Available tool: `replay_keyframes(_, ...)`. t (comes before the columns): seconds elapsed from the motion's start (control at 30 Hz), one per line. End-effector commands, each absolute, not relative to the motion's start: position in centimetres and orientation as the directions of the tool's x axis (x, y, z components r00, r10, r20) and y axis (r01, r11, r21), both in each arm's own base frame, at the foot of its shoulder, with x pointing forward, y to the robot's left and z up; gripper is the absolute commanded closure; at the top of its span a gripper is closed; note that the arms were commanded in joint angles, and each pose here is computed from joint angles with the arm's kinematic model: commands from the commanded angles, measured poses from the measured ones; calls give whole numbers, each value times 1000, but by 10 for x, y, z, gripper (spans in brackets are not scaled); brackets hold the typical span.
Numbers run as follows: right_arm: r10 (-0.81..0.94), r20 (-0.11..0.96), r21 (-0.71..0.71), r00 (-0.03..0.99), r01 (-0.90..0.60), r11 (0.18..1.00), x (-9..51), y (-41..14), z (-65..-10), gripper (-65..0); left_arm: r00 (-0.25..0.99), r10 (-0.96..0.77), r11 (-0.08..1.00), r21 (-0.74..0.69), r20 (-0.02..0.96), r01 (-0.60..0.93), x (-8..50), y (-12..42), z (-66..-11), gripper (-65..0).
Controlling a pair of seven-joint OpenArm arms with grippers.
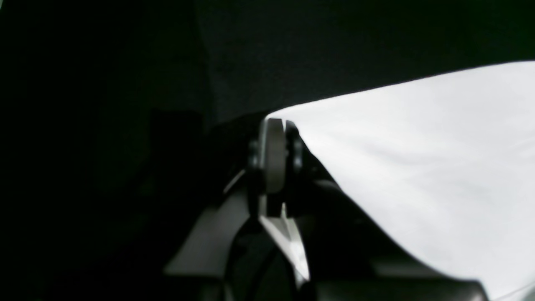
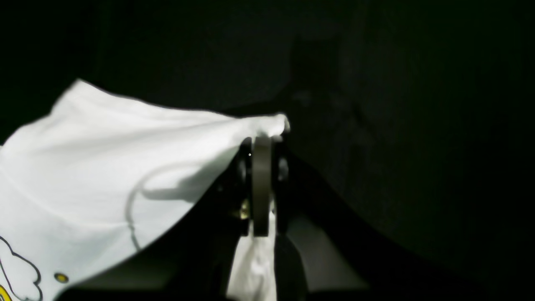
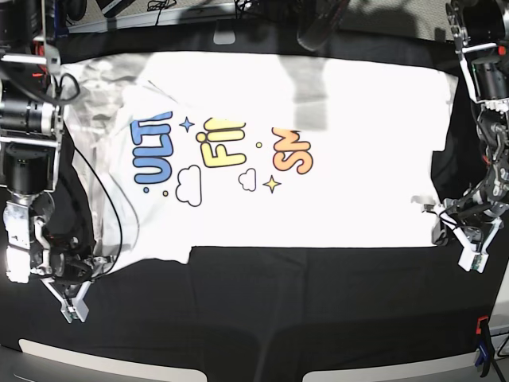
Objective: Layout the t-shirt on the table in an organized manner, then fold the t-shirt properly
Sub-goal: 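Lift the hem with both grippers and fold it over onto the collar half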
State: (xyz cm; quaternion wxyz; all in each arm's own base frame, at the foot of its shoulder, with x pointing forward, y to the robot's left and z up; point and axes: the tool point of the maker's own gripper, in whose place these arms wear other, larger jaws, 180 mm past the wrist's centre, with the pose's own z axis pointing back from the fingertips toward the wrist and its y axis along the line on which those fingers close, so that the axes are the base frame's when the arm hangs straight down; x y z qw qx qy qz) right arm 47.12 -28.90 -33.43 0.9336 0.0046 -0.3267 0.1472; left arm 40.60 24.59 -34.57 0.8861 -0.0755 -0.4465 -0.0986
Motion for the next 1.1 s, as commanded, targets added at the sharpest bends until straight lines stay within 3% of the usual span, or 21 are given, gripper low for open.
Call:
replay_keyframes(0.0, 292, 672, -87, 681, -319, 944, 486, -283, -307, 0, 532, -102, 971, -31, 840, 236, 417, 252, -324, 0)
replay_keyframes(0.23, 338, 723, -62, 602, -430, 901, 468, -247, -306, 0, 527, -126, 966, -17, 840, 258, 405, 245, -323, 0)
replay_keyframes(0.47, 416, 713, -119, 565, -487, 865, 424, -226, -314, 0, 491, -226, 946, 70, 842, 315, 350, 221, -315, 0)
replay_keyframes(0.87, 306, 771, -68, 559, -405, 912, 320, -254, -302, 0, 579, -310, 932, 121, 754, 341, 270, 209, -339, 0)
replay_keyframes(1.07, 255, 743, -16, 619, -365, 931, 283, -267, -319, 0, 621, -363, 927, 198, 695, 319, 257, 230, -350, 0)
